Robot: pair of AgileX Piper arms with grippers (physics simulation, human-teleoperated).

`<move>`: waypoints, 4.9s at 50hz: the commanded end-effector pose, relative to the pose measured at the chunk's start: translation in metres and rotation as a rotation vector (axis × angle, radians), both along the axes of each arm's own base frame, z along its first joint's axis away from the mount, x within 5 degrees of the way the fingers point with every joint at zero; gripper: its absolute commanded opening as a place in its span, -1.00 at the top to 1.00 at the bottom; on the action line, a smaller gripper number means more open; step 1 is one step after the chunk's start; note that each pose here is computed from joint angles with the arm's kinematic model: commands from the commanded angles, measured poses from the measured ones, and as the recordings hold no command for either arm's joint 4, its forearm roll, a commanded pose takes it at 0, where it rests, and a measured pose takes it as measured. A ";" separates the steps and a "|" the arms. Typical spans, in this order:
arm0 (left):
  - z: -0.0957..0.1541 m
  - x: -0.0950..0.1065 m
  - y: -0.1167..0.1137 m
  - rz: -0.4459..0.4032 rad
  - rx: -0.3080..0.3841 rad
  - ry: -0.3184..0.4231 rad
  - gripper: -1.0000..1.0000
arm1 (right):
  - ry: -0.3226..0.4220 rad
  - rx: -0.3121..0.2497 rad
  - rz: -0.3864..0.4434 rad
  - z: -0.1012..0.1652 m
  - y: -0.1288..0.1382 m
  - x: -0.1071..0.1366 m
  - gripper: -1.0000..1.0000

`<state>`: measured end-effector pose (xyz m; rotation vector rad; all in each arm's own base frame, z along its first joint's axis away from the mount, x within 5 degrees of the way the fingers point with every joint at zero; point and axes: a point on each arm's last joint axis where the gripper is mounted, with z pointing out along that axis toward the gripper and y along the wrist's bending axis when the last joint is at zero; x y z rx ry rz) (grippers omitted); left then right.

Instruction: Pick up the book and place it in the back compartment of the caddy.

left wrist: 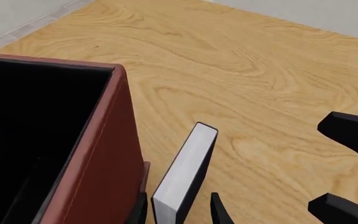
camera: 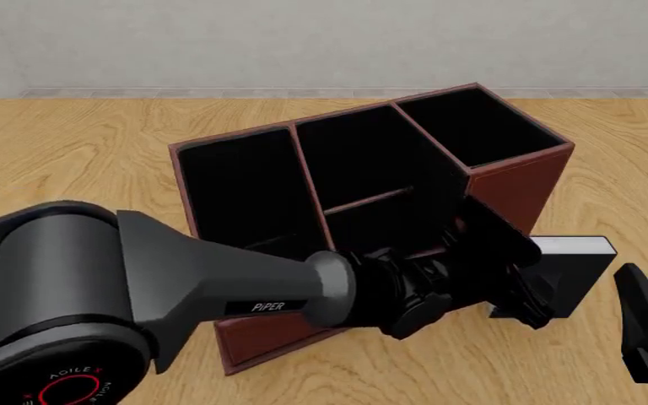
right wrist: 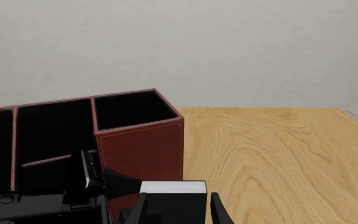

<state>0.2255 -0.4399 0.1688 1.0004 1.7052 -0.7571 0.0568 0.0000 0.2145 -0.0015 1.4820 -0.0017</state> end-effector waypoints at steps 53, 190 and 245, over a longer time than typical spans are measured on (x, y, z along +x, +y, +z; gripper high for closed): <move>0.010 -0.022 0.010 -0.070 0.021 -0.124 1.00 | 0.000 0.000 0.000 0.000 0.000 0.000 -1.00; 0.055 -0.060 0.105 -0.041 -0.030 -0.110 1.00 | 0.000 0.000 0.000 0.000 0.000 0.000 -1.00; 0.155 -0.071 0.198 0.058 -0.137 -0.273 1.00 | 0.000 0.000 0.000 0.000 0.000 0.000 -1.00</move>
